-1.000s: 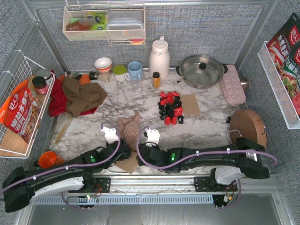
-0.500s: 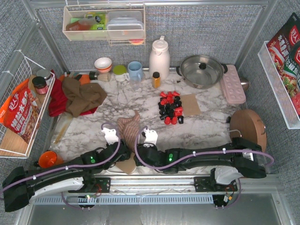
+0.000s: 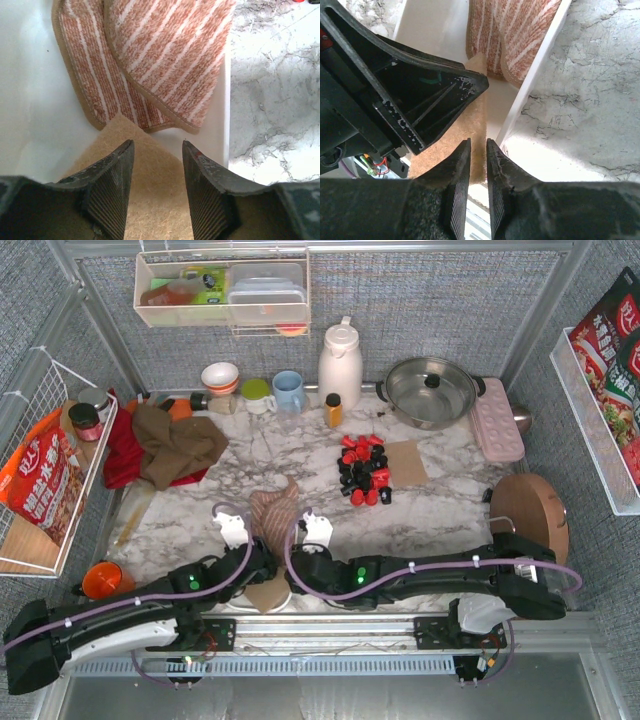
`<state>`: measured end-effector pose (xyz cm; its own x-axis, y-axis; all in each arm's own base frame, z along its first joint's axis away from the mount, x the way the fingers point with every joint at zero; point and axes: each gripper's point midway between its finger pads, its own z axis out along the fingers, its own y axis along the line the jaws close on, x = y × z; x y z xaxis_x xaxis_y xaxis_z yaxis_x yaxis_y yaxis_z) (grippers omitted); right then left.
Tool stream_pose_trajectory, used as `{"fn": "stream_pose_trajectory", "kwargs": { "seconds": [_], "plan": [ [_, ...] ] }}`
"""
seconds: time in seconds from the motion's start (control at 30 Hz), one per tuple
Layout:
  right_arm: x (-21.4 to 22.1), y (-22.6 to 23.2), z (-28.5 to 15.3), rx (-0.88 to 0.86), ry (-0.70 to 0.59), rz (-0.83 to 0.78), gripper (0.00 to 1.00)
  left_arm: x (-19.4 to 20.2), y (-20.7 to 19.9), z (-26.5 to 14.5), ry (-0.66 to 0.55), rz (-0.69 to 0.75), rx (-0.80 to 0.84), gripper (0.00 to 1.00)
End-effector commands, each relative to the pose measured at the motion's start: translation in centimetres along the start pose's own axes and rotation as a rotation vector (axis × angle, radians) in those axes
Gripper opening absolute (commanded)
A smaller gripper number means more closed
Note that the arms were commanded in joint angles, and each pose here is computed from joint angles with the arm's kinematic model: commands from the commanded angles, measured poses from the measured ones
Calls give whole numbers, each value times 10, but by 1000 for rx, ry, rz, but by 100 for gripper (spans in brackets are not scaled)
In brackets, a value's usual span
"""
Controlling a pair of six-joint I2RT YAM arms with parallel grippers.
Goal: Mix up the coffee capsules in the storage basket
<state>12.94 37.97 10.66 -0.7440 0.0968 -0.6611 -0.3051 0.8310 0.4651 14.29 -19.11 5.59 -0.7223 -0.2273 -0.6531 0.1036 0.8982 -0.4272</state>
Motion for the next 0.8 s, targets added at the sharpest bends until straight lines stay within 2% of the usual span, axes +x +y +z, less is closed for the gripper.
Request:
{"fn": "stream_pose_trajectory", "kwargs": {
  "seconds": [0.0, 0.13, 0.27, 0.43, 0.63, 0.77],
  "plan": [
    [-7, 3, -1, 1, -22, 14, 24, -10, 4, -7, -21, 19, -29, 55],
    [-12, -6, -5, 44, -38, -9, 24, -21, -6, -24, -14, 76, 15, 56],
    [-28, -23, -15, 125, -86, -81, 39, -22, -25, -38, 18, 153, 116, 61],
    [-52, -46, -36, 220, -153, -166, 42, 6, -49, -42, 133, 294, 205, 62],
    [-72, -74, -65, 290, -206, -221, 48, 31, -66, -49, 172, 484, 130, 72],
    [-76, -87, -76, 296, -230, -211, 48, 35, -67, -51, 160, 554, 71, 77]
  ]
}}
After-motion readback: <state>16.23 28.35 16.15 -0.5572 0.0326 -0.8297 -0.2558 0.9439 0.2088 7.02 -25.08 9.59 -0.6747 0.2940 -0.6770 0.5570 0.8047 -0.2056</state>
